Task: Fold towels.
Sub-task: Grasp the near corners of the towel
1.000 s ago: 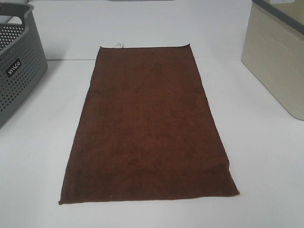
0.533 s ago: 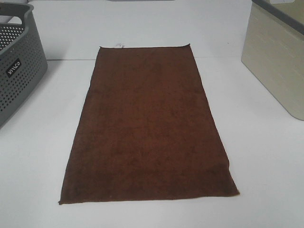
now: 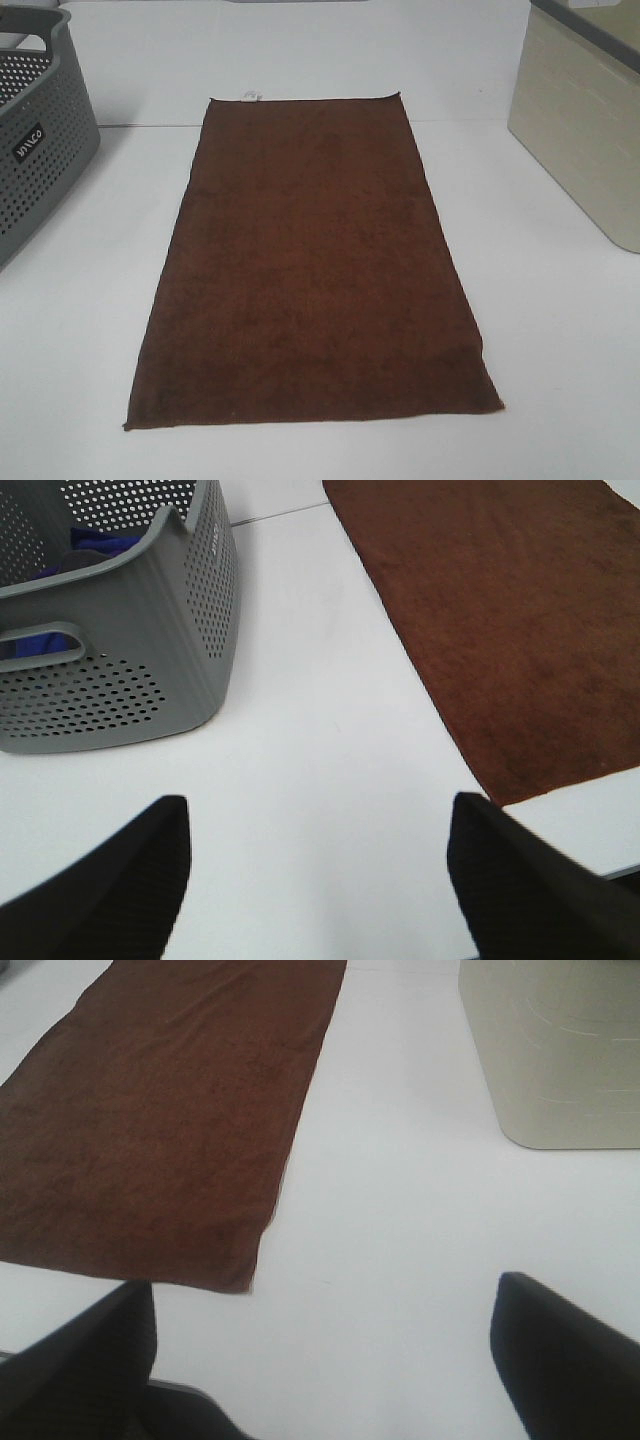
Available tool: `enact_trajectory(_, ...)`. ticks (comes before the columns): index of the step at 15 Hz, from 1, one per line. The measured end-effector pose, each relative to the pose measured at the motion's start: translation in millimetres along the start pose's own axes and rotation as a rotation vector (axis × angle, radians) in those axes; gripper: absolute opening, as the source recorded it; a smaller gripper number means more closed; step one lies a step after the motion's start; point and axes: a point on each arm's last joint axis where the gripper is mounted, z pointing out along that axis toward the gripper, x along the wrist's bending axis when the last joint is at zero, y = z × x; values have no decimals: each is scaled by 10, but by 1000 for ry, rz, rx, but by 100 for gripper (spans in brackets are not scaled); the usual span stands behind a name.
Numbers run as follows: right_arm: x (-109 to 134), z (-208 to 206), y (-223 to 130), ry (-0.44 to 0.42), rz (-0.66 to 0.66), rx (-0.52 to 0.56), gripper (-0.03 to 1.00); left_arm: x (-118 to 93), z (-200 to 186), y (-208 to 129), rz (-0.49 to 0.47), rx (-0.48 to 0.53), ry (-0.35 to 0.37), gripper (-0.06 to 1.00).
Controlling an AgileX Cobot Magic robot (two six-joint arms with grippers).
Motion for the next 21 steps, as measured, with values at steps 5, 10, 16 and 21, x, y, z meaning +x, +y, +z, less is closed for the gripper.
enact_trajectory(5,0,0,0,0,0,0,85,0,0,0,0,0,0,69)
enact_trajectory(10,0,0,0,0,0,0,85,0,0,0,0,0,0,69)
enact_trajectory(16,0,0,0,0,0,0,85,0,0,0,0,0,0,69)
enact_trajectory(21,0,0,0,0,0,0,85,0,0,0,0,0,0,69)
